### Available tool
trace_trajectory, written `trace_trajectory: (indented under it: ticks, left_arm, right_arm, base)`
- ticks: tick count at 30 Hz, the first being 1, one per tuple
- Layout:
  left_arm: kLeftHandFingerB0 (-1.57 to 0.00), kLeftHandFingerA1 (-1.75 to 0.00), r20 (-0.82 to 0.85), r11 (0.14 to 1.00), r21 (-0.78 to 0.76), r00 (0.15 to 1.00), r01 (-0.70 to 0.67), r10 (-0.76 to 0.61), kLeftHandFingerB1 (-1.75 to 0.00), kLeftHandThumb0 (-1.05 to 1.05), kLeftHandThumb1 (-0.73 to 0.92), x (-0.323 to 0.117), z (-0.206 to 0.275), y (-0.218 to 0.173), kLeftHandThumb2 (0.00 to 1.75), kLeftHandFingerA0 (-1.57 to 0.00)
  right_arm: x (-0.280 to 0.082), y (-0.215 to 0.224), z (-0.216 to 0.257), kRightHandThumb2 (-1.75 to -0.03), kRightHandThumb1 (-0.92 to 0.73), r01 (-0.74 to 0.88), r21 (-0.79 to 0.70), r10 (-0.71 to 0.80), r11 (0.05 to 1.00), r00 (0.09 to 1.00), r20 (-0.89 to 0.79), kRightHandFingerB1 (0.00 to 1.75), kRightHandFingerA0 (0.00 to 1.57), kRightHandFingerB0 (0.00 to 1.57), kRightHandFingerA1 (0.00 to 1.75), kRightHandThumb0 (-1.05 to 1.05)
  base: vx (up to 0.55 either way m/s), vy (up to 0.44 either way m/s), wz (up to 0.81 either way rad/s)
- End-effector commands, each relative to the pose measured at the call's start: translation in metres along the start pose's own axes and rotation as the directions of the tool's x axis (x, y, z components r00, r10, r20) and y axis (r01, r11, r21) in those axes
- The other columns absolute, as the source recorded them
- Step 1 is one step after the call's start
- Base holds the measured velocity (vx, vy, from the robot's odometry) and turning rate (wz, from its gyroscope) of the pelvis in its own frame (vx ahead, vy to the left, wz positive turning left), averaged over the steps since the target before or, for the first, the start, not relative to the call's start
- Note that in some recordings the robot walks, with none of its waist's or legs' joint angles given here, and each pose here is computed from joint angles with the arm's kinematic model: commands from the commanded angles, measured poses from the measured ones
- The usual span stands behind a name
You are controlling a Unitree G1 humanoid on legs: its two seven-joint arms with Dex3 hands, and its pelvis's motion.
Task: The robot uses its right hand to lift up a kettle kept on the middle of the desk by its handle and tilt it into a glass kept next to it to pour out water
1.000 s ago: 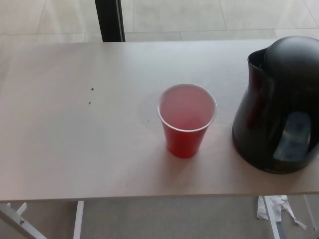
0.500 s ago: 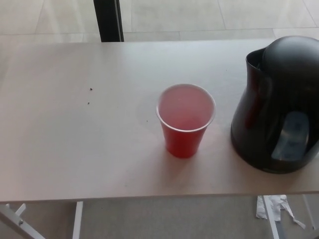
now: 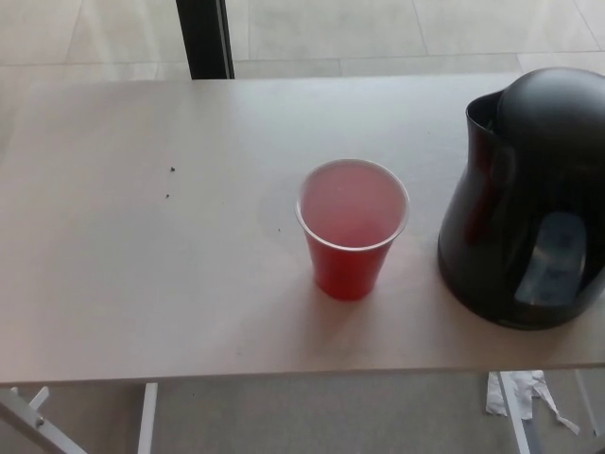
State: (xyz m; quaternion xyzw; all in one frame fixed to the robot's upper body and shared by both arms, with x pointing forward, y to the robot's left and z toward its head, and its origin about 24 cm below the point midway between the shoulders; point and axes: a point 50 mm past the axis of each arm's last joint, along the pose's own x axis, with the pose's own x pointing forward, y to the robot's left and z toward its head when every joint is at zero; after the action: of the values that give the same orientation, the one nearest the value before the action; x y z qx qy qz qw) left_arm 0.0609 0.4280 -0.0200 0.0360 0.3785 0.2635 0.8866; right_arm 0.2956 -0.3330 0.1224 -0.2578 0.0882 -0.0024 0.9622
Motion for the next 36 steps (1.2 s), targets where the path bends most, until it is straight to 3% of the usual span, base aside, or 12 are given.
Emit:
trace_trajectory:
  ticks: [1,3,4,8,9,11,12,13,15,17,21,36]
  left_arm:
    - [-0.44,-0.54,0.001,1.0,0.011,1.0,-0.007,0.007,-0.41,-0.66,0.65,-0.001,0.002,0.004,0.59,-0.54]
    - [-0.43,-0.55,0.006,1.0,0.015,1.0,-0.005,0.005,-0.42,-0.67,0.65,-0.001,0.003,0.003,0.6,-0.53]
    - [-0.34,-0.63,0.01,1.0,0.019,1.0,-0.004,0.004,-0.52,-0.73,0.52,-0.002,0.004,0.003,0.93,-0.49]
    - [-0.41,-0.52,0.007,1.0,0.029,1.0,-0.001,0.001,-0.41,-0.68,0.66,-0.002,0.004,0.002,0.6,-0.54]
    - [-0.36,-0.61,0.004,0.999,0.042,1.0,0.0,0.0,-0.53,-0.73,0.53,-0.002,0.004,0.001,0.93,-0.49]
    - [-0.39,-0.54,0.004,0.999,0.046,1.0,0.003,-0.003,-0.42,-0.72,0.65,-0.003,0.004,0.0,0.6,-0.55]
    - [-0.31,-0.63,0.01,0.998,0.056,1.0,0.013,-0.013,-0.53,-0.72,0.51,-0.003,0.006,-0.001,0.94,-0.49]
    - [-0.4,-0.55,0.01,0.998,0.061,1.0,0.015,-0.015,-0.42,-0.73,0.66,-0.003,0.006,-0.001,0.6,-0.56]
    - [-0.39,-0.54,-0.001,0.998,0.066,1.0,0.003,-0.003,-0.41,-0.71,0.66,-0.001,0.006,0.0,0.6,-0.57]
    - [-0.39,-0.53,0.003,0.998,0.068,1.0,0.007,-0.007,-0.42,-0.7,0.67,-0.002,0.007,-0.001,0.6,-0.55]
    - [-0.33,-0.63,0.013,0.995,0.097,1.0,0.009,-0.011,-0.54,-0.71,0.55,0.0,0.01,-0.002,0.96,-0.51]
    - [-0.35,-0.65,0.002,0.996,0.086,1.0,0.002,-0.002,-0.56,-0.75,0.55,0.006,0.016,-0.002,0.95,-0.57]
  right_arm:
    - [0.004,0.006,0.003,-0.59,-0.61,0.134,0.1,-0.138,0.986,0.99,0.034,0.38,0.89,0.44,0.65,-0.52]
    - [0.004,0.007,0.002,-0.59,-0.63,0.133,0.117,-0.138,0.984,0.99,0.029,0.39,0.86,0.44,0.6,-0.51]
    - [0.003,0.009,0.0,-0.59,-0.64,0.122,0.132,-0.125,0.984,0.992,0.017,0.37,0.88,0.42,0.55,-0.53]
    - [0.0,0.013,-0.004,-0.6,-0.65,0.087,0.089,-0.088,0.992,0.996,0.008,0.36,0.86,0.39,0.54,-0.53]
    - [-0.001,0.017,-0.006,-0.89,-0.5,0.057,0.045,-0.057,0.997,0.998,0.003,0.5,0.83,0.3,0.71,-0.61]
    - [-0.002,0.018,-0.007,-0.59,-0.63,0.054,0.028,-0.053,0.998,0.999,-0.006,0.37,0.98,0.41,0.71,-0.53]
    - [-0.003,0.019,-0.006,-0.61,-0.67,0.06,-0.013,-0.06,0.998,0.998,-0.005,0.38,1.06,0.46,0.78,-0.46]
    - [-0.003,0.02,-0.006,-0.62,-0.71,0.063,-0.031,-0.063,0.998,0.998,0.005,0.4,1.06,0.52,1.02,-0.36]
    - [-0.004,0.023,-0.006,-0.62,-0.77,0.063,0.0,-0.063,0.998,0.997,0.041,0.46,1.02,0.67,1.41,-0.29]
    - [-0.005,0.024,-0.005,-1.0,-0.62,0.074,-0.029,-0.071,0.997,0.991,0.113,0.75,0.93,0.97,1.51,-0.14]
    - [-0.005,0.026,0.008,-1.17,-0.58,0.185,-0.117,-0.152,0.976,0.958,0.245,1.64,0.84,0.71,1.75,-0.2]
    - [0.005,0.03,0.039,-1.04,-0.6,0.233,-0.259,-0.122,0.937,0.916,0.382,1.57,0.87,0.76,1.73,-0.26]
  base:
    - [0.0,0.0,0.0]
    - [0.0,0.0,0.0]
    - [0.0,0.0,0.0]
    - [0.0,0.0,0.0]
    - [0.0,0.0,0.0]
    - [0.0,0.0,0.0]
    - [0.0,0.0,0.0]
    - [0.0,0.0,0.0]
    - [0.0,0.0,0.0]
    - [0.0,0.0,0.0]
    - [0.0,0.0,0.0]
    - [0.0,0.0,0.0]
